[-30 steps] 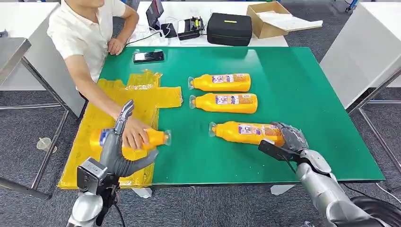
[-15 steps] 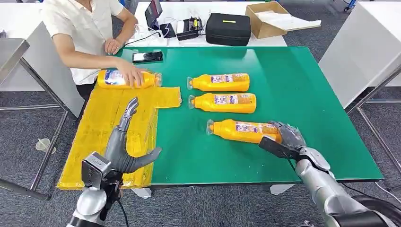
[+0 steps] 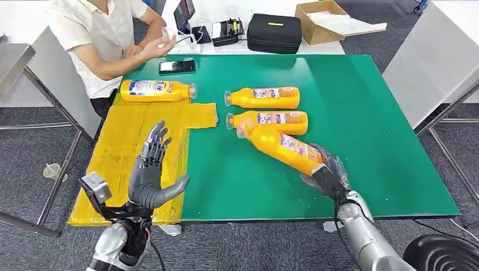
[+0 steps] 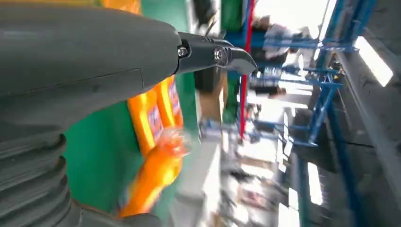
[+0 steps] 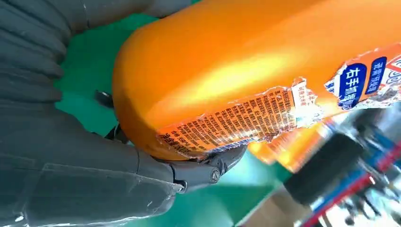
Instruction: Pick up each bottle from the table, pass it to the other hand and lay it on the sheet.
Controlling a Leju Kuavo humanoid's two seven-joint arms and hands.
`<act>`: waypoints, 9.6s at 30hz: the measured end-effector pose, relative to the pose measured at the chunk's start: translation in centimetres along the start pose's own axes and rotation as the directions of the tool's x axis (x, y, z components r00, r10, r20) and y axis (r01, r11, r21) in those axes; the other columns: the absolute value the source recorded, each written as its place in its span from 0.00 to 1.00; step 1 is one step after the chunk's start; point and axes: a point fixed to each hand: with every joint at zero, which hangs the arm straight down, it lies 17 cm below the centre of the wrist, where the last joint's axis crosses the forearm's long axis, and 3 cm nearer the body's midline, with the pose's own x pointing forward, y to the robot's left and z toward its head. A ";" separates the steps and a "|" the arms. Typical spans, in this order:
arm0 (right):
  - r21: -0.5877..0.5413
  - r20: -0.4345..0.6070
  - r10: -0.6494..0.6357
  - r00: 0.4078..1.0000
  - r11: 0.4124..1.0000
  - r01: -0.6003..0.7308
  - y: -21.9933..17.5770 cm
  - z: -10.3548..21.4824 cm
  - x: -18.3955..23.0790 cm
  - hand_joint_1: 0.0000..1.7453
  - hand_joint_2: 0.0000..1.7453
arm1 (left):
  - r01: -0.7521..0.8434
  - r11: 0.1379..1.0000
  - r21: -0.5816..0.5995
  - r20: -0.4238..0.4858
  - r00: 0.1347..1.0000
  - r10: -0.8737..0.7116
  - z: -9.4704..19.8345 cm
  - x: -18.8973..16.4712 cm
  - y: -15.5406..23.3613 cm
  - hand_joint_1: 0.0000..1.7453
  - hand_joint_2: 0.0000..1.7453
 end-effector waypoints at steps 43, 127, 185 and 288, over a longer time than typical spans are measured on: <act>0.342 0.313 -0.428 0.848 0.883 0.320 15.2 -2.6 20.5 1.00 1.00 | -0.179 0.975 -0.134 -0.082 0.982 0.169 -4.4 -5.6 -3.6 0.00 1.00; -0.607 0.121 -0.169 0.978 0.767 0.208 -5.4 -2.9 8.3 0.00 0.00 | 0.774 0.041 -0.632 -0.082 -0.014 -0.997 -4.8 -14.3 13.3 1.00 1.00; -0.545 0.055 -0.079 0.995 0.833 0.096 -2.5 -1.8 7.1 0.00 1.00 | 0.689 0.309 -0.656 -0.125 0.305 -0.944 -4.8 -10.7 10.7 0.00 1.00; 0.214 -0.103 -0.198 0.975 0.953 0.216 4.0 -7.0 3.0 1.00 1.00 | -0.051 0.999 -0.015 -0.325 0.945 0.044 -2.3 -11.3 -2.0 0.00 1.00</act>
